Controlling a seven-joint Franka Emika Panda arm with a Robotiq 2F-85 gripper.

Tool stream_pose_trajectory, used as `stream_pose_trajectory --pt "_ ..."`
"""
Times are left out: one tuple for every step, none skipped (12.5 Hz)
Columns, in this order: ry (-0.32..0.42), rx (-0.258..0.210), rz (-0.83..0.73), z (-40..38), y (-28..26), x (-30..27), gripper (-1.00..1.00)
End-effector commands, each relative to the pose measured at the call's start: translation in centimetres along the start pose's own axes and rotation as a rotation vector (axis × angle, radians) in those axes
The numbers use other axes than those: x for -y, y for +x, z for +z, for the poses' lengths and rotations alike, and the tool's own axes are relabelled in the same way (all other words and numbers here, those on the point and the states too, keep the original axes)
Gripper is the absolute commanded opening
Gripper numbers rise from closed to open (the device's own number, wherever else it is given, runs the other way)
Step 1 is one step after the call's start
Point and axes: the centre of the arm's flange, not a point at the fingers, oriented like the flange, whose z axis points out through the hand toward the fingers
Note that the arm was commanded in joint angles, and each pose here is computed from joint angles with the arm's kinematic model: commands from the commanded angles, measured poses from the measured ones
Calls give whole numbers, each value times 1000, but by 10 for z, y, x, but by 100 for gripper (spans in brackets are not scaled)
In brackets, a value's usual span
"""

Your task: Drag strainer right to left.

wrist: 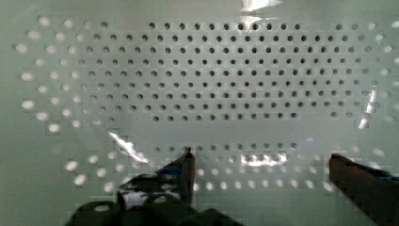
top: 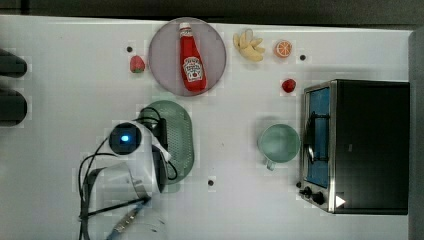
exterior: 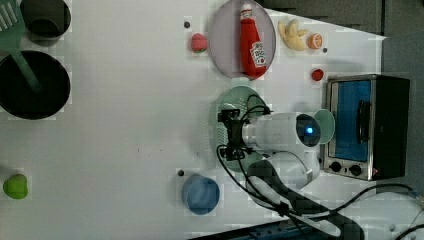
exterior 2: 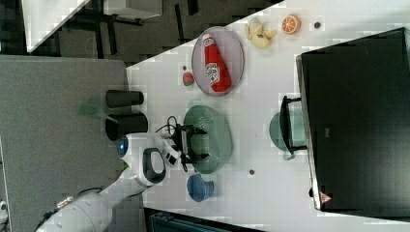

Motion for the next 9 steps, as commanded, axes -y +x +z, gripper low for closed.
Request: stream_pose_trajectory --pt "3 19 29 -1 -45 14 100" --pt "-1 26 30 -2 -56 16 100" --pt "-11 30 32 -1 -65 17 100" --pt "-12 36 26 -1 -74 18 100" --pt "-15 41 28 0 -83 20 100" --pt "-18 44 30 1 -92 21 100" --pt "-14 47 33 1 -101 23 100" --pt "-13 48 46 2 -109 23 100" --pt "-10 50 68 3 -118 23 100"
